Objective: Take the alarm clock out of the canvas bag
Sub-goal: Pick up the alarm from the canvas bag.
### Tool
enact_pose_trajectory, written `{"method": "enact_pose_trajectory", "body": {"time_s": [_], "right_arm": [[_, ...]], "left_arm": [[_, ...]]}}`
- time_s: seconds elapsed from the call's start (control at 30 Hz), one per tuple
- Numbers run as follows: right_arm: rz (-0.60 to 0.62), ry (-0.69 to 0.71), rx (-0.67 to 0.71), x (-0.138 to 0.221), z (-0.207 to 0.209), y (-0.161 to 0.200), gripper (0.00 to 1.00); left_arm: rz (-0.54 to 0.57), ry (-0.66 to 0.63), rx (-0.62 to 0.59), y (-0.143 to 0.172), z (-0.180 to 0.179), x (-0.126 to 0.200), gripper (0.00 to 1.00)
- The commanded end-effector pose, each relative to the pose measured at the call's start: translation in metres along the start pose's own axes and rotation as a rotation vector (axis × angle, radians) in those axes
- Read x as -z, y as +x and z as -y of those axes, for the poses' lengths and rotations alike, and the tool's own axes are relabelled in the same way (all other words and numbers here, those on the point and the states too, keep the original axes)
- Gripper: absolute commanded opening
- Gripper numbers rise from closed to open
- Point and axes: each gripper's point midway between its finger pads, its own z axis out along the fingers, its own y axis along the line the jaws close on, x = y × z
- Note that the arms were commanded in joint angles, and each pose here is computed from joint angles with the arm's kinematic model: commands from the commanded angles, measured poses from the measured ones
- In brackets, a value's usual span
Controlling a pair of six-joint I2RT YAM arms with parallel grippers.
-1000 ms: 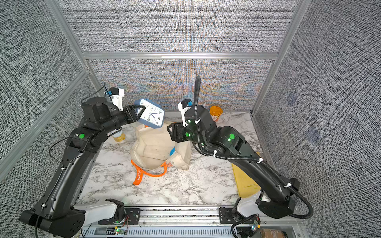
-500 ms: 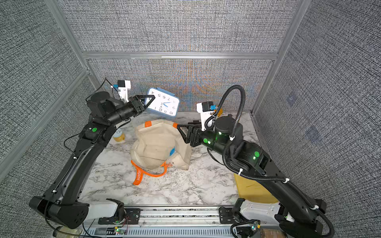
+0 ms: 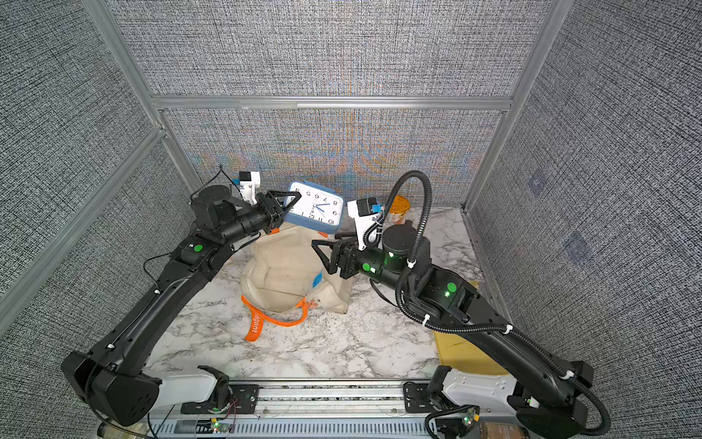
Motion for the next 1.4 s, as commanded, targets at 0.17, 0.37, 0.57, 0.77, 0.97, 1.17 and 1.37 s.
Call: {"method": "enact_pose_trajectory", "body": {"time_s": [0.17,0.37,0.57,0.77,0.97,1.17,1.37], "right_arm": [[0.34,-0.113,-0.419,0.012,-0.003,-0.053,0.87],[0.509,-0.123,-0.482,0.006,0.014,-0.066,0.93],[0.622,-0.137,-0.502,-0.013,0.031,-0.081,0.94],[0.645,-0.164,-0.517,-0.031,0.04,-0.096,0.95],[0.648,-0.165,-0.48,-0.04,0.037,-0.113,0.95],[0.622,-0.143,-0.518,-0.065,0.046,-0.106,0.94],[0.628,-0.106,-0.574,-0.078,0.065,-0.106,0.85]], "left_arm": [[0.266,0.257,0.244,-0.043,0.059,-0.004,0.12],[0.276,0.393,0.392,-0.046,0.079,-0.015,0.11],[0.258,0.464,0.437,-0.039,0.092,-0.02,0.11],[0.232,0.451,0.439,-0.031,0.091,-0.022,0.11],[0.226,0.453,0.436,-0.028,0.089,-0.023,0.11],[0.218,0.476,0.417,-0.028,0.093,-0.026,0.11],[0.211,0.47,0.37,-0.025,0.095,-0.027,0.11]]}}
